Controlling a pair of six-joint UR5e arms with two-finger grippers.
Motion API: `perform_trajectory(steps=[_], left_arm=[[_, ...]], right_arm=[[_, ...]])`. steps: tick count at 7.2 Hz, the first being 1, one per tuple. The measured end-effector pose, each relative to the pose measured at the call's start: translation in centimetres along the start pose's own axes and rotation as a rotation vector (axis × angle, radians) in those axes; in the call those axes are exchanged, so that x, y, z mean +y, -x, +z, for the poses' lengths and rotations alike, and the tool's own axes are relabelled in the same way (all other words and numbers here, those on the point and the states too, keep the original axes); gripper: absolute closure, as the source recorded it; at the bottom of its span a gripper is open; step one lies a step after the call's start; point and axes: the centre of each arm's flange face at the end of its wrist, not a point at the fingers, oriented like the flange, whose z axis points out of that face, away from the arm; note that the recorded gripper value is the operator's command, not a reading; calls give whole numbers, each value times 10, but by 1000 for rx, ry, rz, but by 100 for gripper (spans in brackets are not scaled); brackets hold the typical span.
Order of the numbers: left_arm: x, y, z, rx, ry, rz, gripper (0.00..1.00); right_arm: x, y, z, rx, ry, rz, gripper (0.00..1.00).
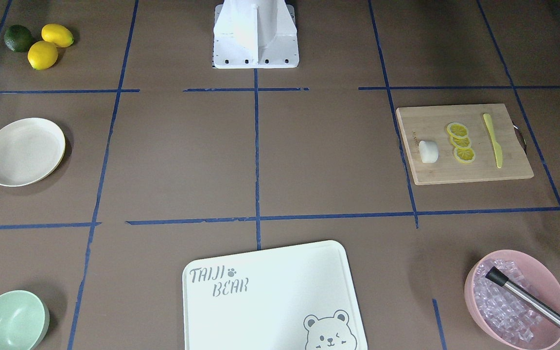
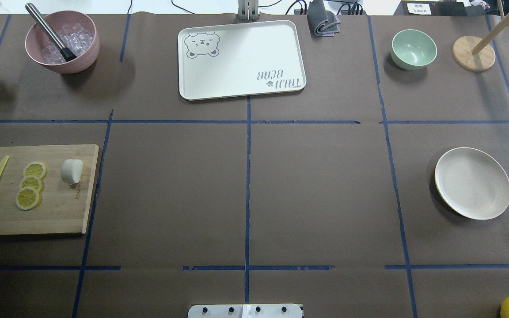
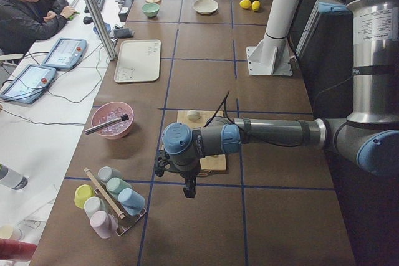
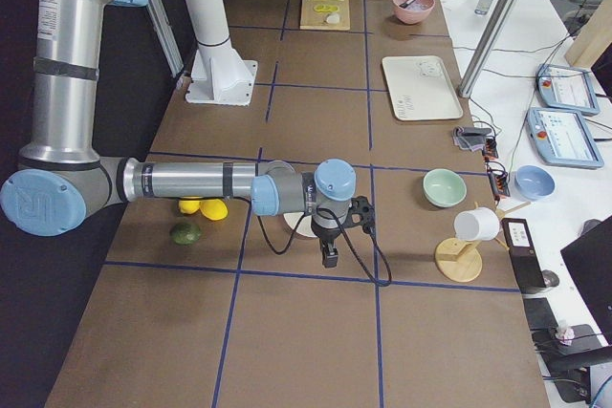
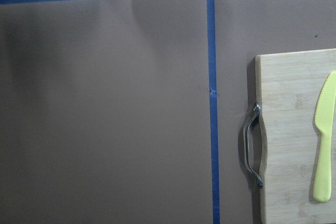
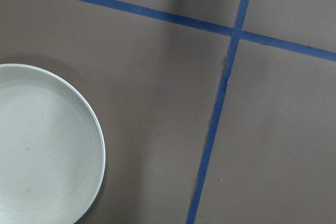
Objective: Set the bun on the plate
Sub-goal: 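Reach the right gripper down to the rim of the white plate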
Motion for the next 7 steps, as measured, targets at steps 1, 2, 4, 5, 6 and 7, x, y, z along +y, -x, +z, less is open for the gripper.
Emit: perform_trajectory(steps=[1, 2, 4, 5, 6, 7], left_arm=[[1, 0, 0, 0, 1, 0, 0], [1, 0, 1, 0, 1, 0, 0], [1, 0, 1, 1, 1, 0, 0], [1, 0, 1, 1, 2, 0, 0], [1, 0, 1, 2, 2, 0, 0], [2, 0, 1, 2, 2, 0, 0]], right_arm=[[-3, 19, 17, -13, -15, 38, 1], [-2, 35, 41, -34, -41, 71, 1], [8, 55, 92, -89, -110, 106, 2], [13, 64, 108, -111, -131, 114, 16], [16, 71, 118, -124, -135, 116, 52], [18, 73, 123, -128, -131, 116, 72]])
